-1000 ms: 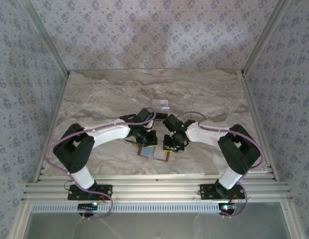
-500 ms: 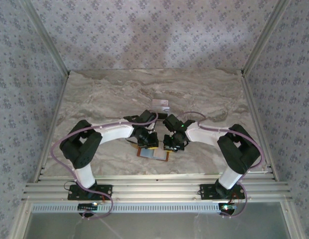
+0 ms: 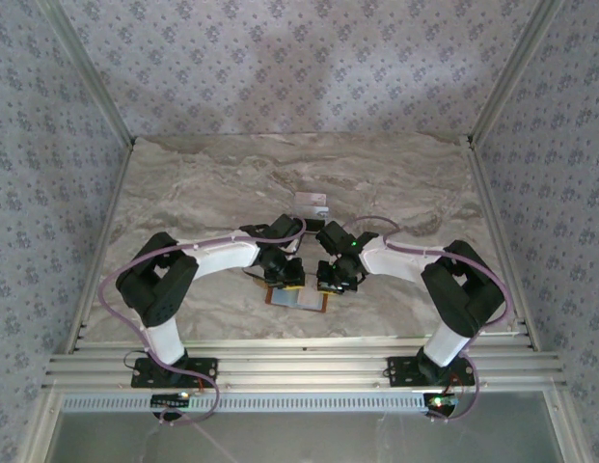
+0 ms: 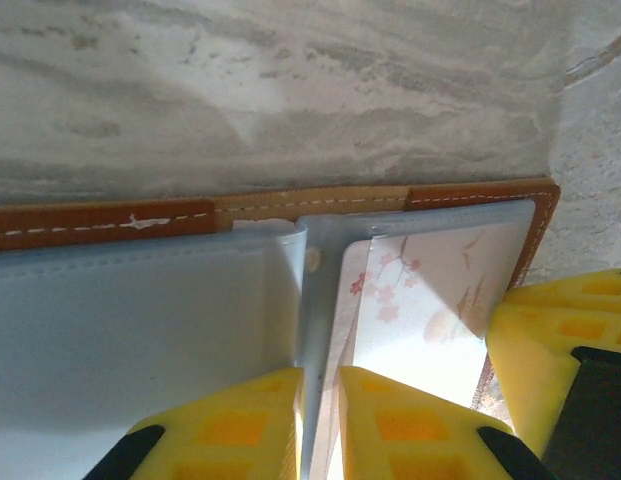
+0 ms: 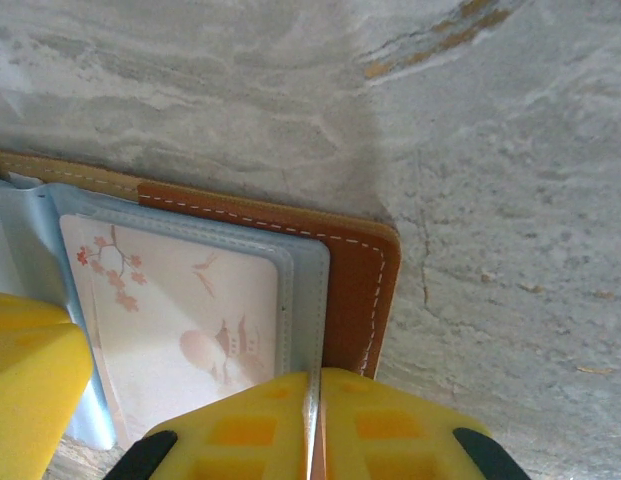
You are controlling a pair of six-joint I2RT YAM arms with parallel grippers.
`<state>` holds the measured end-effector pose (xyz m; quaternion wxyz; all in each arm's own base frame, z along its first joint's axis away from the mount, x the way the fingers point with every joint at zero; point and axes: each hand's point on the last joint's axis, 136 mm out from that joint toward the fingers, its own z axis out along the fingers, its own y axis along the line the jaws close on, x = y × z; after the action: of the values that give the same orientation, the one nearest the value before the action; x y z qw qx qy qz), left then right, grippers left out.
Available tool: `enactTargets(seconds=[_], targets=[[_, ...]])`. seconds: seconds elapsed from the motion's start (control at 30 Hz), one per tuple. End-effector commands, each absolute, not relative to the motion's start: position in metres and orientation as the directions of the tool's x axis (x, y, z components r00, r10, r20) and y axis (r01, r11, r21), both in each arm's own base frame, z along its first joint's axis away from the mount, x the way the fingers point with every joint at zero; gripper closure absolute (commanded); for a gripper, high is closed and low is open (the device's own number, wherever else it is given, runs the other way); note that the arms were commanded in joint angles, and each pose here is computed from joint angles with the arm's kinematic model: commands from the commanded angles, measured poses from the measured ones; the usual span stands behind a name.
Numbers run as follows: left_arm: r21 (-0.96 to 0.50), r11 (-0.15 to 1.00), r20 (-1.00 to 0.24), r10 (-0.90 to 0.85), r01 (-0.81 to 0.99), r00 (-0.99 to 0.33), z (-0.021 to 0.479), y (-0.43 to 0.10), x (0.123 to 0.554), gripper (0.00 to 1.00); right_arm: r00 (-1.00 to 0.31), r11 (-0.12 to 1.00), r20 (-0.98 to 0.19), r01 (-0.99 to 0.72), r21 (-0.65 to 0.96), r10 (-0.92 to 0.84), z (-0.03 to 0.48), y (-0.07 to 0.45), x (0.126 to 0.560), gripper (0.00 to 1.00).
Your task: Take the credit cards out of the card holder
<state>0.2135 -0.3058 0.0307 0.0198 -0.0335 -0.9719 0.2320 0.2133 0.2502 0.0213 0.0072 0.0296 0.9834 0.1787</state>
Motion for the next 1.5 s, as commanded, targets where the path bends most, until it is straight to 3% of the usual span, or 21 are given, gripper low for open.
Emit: enactTargets(seconds=[0.0, 0.6, 0.97, 1.2, 1.47], targets=[[-0.460, 0.887, 0.055, 0.080, 0.046, -0.995, 0.022, -0.307, 0.210, 0.79, -0.998, 0.949, 0.004, 0.066, 0.307, 0.068, 0.014, 0.240, 0.212, 0.88], [-0.516, 0.856, 0.103, 0.068, 0.005, -0.992, 0.006, -0.301, 0.197, 0.72, -0.998, 0.950, 0.004, 0.066, 0.306, 0.068, 0.015, 0.239, 0.211, 0.88], [-0.374, 0.927, 0.090, 0.076, 0.037, -0.993, 0.005, -0.276, 0.198, 0.66, -0.998, 0.951, 0.001, 0.064, 0.304, 0.066, 0.017, 0.240, 0.212, 0.88], [-0.354, 0.933, 0.122, 0.117, 0.067, -0.986, -0.005, -0.286, 0.190, 0.61, -0.998, 0.950, 0.001, 0.066, 0.305, 0.069, 0.016, 0.240, 0.212, 0.88], [-0.455, 0.888, 0.121, 0.127, 0.059, -0.985, -0.004, -0.306, 0.187, 0.62, -0.998, 0.949, 0.002, 0.065, 0.308, 0.067, 0.016, 0.240, 0.212, 0.88]])
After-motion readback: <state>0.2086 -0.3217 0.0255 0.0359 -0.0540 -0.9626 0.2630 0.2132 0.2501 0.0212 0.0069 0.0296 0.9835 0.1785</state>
